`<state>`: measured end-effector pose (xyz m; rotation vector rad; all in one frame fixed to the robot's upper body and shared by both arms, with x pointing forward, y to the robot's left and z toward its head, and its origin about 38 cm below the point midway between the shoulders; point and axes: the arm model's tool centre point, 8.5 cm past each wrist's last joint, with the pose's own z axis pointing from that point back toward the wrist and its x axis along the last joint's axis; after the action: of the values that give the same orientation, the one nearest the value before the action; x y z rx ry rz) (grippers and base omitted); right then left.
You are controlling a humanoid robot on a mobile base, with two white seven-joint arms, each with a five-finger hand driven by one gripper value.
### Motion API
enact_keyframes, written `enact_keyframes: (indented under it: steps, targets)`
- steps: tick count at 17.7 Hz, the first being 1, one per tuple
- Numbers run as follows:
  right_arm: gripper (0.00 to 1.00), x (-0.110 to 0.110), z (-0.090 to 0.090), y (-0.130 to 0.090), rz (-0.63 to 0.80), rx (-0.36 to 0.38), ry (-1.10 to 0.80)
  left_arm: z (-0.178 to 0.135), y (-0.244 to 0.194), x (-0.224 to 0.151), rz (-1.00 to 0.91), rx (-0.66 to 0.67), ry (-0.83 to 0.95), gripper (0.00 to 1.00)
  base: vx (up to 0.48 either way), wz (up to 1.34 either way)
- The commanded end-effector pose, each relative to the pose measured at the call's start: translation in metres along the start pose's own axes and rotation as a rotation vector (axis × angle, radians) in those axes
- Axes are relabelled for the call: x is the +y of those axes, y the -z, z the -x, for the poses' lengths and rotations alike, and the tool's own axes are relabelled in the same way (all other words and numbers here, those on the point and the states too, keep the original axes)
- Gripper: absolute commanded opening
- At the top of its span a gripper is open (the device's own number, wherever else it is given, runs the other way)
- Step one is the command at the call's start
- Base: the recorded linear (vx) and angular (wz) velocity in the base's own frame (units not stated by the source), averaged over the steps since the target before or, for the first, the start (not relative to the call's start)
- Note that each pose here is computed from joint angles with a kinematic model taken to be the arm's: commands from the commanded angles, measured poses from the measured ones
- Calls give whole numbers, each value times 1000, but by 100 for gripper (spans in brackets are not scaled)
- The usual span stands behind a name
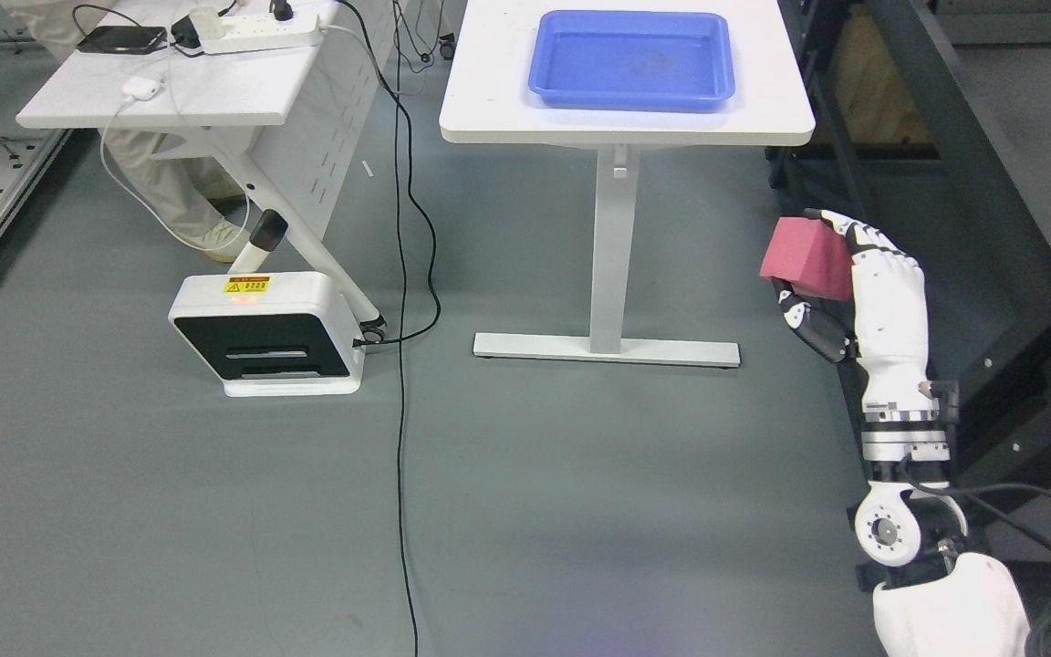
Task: Pick pink block from left shelf to tray
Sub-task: 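Turn and carry the held cube toward the blue tray on the table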
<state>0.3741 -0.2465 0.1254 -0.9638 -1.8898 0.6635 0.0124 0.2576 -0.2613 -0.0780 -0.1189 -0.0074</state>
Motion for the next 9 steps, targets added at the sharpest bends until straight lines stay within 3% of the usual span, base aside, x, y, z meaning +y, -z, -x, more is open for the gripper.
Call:
enact_keyframes:
  steps: [1, 9]
  targets:
    - [1, -7, 8, 0, 18, 19, -12, 7, -2, 10, -15, 4, 2, 100, 170, 323]
    - [1, -7, 8, 0, 18, 19, -12, 7, -2, 10, -15, 4, 2, 100, 205, 179]
